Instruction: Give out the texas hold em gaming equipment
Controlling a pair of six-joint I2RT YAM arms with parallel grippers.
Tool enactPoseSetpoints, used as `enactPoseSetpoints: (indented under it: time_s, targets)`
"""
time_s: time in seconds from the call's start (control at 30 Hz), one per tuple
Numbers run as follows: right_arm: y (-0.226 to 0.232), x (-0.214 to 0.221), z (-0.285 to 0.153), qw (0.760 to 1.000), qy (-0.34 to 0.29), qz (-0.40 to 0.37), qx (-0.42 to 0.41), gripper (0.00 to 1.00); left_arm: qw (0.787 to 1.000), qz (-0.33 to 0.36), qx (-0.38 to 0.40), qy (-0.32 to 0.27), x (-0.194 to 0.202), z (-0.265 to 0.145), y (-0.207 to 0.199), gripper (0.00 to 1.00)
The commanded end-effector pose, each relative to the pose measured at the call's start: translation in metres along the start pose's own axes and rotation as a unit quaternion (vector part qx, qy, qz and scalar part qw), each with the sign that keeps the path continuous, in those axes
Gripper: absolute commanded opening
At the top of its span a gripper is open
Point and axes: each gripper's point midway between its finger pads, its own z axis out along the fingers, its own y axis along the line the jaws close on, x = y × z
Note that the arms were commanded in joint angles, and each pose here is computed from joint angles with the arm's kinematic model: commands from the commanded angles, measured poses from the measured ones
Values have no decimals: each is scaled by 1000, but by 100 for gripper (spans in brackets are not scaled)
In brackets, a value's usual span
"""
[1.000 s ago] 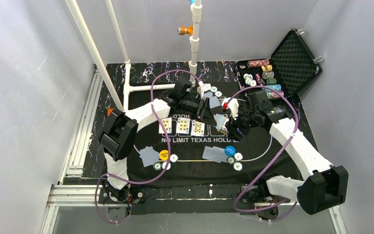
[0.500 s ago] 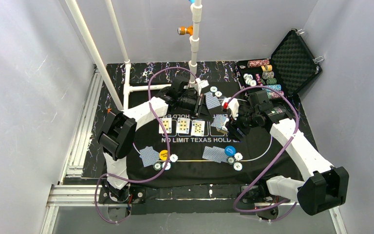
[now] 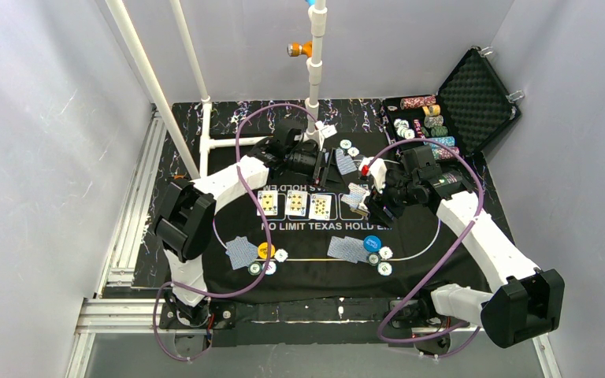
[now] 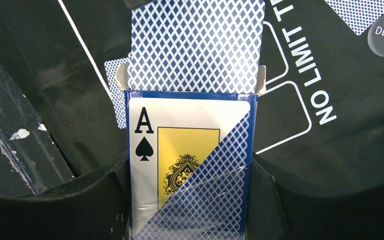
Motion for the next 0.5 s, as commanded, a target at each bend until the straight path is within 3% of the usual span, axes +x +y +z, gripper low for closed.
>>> enactPoseSetpoints:
  time_s: [0.0, 0.23, 0.47]
  targets:
    - [0, -18, -3, 999, -33, -15, 0, 1, 1000, 18, 24, -1, -1, -8, -23, 71]
    - [1, -21, -3, 999, -37, -16, -6, 1, 999, -6, 27, 26, 16, 9, -18, 75]
    - [2, -21, -4, 999, -39, -16, -6, 1, 999, -18, 32, 40, 20, 21, -16, 62]
